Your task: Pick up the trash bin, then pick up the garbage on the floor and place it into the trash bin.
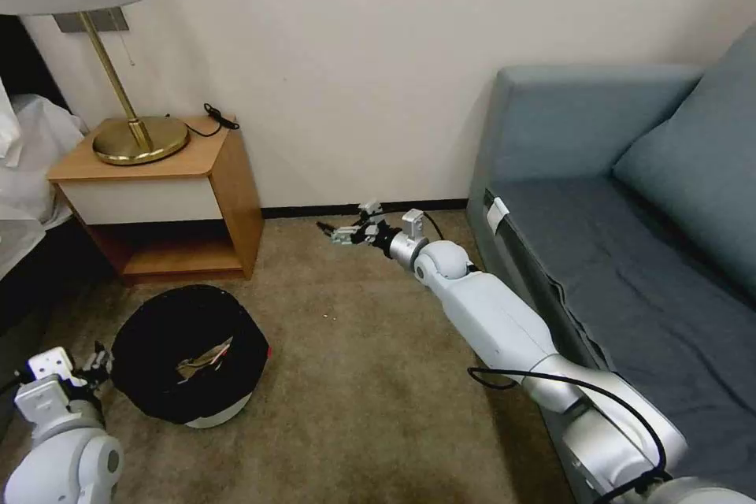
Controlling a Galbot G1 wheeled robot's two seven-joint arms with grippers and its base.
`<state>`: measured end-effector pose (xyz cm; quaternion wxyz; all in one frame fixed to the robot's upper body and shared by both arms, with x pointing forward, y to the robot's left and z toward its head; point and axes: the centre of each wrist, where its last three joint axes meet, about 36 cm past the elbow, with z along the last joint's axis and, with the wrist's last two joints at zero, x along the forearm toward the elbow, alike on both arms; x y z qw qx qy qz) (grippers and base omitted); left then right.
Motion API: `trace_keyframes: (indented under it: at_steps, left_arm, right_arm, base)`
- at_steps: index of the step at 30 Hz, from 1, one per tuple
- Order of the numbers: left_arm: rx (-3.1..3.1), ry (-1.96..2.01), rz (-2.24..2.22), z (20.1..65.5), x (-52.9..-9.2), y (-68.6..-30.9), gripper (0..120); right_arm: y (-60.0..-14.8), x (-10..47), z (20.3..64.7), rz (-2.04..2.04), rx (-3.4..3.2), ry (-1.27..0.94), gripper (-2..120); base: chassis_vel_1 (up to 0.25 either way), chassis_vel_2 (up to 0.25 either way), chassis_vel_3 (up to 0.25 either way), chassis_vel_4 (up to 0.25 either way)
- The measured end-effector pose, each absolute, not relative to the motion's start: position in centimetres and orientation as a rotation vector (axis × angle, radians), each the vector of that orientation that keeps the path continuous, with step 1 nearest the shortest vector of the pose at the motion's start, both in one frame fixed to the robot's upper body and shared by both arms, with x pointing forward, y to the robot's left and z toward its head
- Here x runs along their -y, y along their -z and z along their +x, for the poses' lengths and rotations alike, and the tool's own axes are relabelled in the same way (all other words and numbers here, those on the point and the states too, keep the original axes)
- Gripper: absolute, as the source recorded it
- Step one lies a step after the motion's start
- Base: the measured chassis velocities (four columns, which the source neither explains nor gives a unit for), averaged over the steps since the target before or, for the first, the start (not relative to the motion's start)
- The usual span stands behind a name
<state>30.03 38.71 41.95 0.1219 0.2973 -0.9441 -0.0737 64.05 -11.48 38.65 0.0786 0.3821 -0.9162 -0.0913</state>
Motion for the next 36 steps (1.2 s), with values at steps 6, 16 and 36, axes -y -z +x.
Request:
trace_keyframes:
  at_steps: [6,16,36]
  left_arm:
    - [2.913,0.511,0.618,30.5,-38.1,-42.6,100]
    - [2.991,0.493,0.423,33.1,-34.3,-42.6,100]
    - [2.993,0.48,0.302,32.8,-31.0,-40.8,100]
  right_arm:
    - [-38.0,12.7,61.1,0.905,2.745,0.513,100]
    - [-36.7,14.4,57.5,0.631,2.755,0.709,100]
    - [-33.7,12.9,53.6,0.653,2.736,0.656,100]
  base:
    - [0.0,0.0,0.0,0.0]
    - [0.0,0.0,0.0,0.0]
    - [0.0,0.0,0.0,0.0]
